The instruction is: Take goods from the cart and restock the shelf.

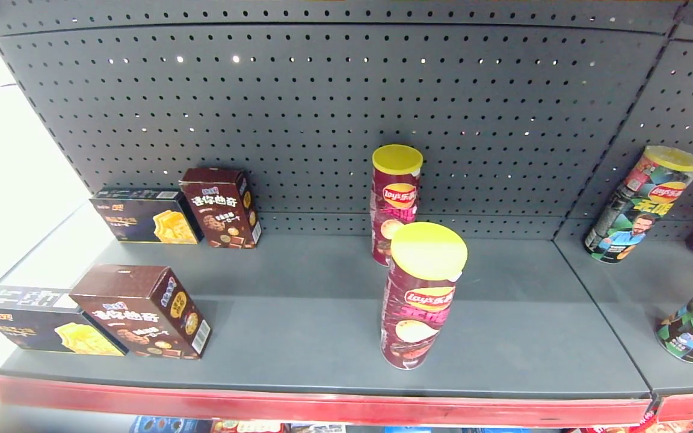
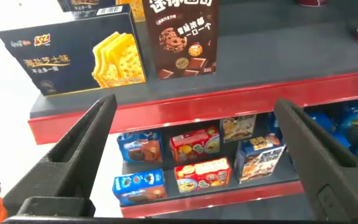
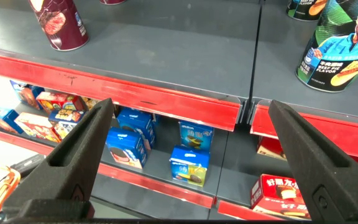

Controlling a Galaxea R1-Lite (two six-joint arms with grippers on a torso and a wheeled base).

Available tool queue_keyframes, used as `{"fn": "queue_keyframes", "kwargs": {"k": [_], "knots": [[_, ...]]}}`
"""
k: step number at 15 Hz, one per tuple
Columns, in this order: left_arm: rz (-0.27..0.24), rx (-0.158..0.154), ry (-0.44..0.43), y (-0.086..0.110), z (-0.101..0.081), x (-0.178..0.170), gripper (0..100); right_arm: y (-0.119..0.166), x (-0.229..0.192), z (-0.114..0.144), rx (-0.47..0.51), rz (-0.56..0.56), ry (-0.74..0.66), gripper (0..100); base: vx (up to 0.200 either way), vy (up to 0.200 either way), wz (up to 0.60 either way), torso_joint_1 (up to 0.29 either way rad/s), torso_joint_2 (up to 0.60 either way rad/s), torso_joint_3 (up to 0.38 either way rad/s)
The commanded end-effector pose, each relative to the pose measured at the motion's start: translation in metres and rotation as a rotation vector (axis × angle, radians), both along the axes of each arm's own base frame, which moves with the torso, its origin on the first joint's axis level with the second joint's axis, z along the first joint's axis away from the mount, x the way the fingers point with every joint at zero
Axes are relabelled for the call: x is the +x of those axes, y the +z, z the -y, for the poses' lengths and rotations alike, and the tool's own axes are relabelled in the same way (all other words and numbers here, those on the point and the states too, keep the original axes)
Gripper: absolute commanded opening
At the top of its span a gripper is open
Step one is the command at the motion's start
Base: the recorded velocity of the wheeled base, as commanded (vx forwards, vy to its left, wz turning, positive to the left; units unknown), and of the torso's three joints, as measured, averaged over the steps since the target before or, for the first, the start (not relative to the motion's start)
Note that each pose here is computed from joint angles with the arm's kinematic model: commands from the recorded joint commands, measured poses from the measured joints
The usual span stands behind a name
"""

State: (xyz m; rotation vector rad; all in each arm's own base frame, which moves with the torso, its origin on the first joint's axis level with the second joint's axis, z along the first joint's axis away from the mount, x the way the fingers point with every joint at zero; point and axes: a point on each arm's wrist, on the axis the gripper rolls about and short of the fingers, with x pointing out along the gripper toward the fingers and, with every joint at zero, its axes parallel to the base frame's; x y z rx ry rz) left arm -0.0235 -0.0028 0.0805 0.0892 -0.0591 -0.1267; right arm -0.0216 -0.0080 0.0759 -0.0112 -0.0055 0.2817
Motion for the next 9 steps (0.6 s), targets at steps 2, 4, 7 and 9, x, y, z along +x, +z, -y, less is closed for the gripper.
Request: {"fn": "queue_keyframes", "kwargs": {"k": [2, 4, 7, 9], "knots": [[-0.002, -0.004, 0.019, 0.001, 0.0, 0.0, 100, 0.0, 0.0, 0.0, -0.001, -0.001, 0.001, 100, 0.0, 0.0, 0.0, 0.0, 0.0, 0.0], [-0.007, -0.031, 0.014, 0.0, 0.0, 0.0, 100, 0.0, 0.0, 0.0, -0.003, -0.002, 0.008, 100, 0.0, 0.0, 0.0, 0.0, 0.0, 0.0], [-0.01, -0.038, -0.005, 0.0, 0.0, 0.0, 100, 0.097, 0.019, -0.007, 0.05, -0.047, 0.003, 100, 0.0, 0.0, 0.0, 0.0, 0.0, 0.0], [-0.01, -0.035, -0.026, 0.0, 0.0, 0.0, 100, 0.12, 0.046, -0.018, 0.058, -0.143, 0.107, 100, 0.0, 0.0, 0.0, 0.0, 0.0, 0.0]]}}
